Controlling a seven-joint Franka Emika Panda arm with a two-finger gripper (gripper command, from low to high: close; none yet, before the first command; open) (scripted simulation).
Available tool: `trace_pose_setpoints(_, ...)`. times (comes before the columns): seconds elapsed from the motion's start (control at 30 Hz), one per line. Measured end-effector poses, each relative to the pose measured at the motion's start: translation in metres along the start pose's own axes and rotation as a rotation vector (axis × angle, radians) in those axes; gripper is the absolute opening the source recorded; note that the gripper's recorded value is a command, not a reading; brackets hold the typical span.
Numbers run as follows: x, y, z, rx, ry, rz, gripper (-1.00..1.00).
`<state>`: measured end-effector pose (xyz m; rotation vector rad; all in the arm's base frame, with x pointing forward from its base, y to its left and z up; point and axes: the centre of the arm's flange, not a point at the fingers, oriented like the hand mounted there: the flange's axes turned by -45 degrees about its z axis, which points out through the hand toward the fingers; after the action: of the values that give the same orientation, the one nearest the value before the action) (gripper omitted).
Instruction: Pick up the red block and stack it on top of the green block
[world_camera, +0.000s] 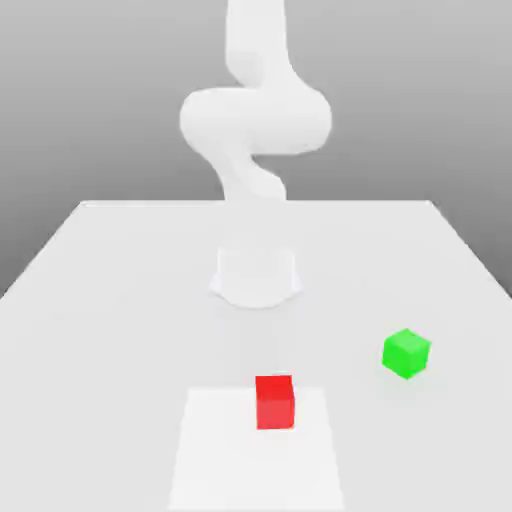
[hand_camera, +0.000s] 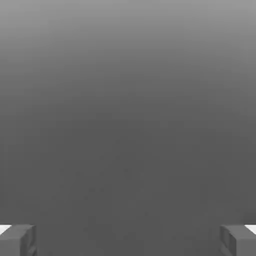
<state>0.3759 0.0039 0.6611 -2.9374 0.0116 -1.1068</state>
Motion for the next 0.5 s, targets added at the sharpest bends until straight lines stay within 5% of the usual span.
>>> trace_pose_setpoints(0.27,-0.091,-0.011,0.185,0.001,-0.299,-0.024,0.0)
trace_pose_setpoints(0.5,-0.232,-0.017,0.296,0.008,-0.58,-0.043,0.0)
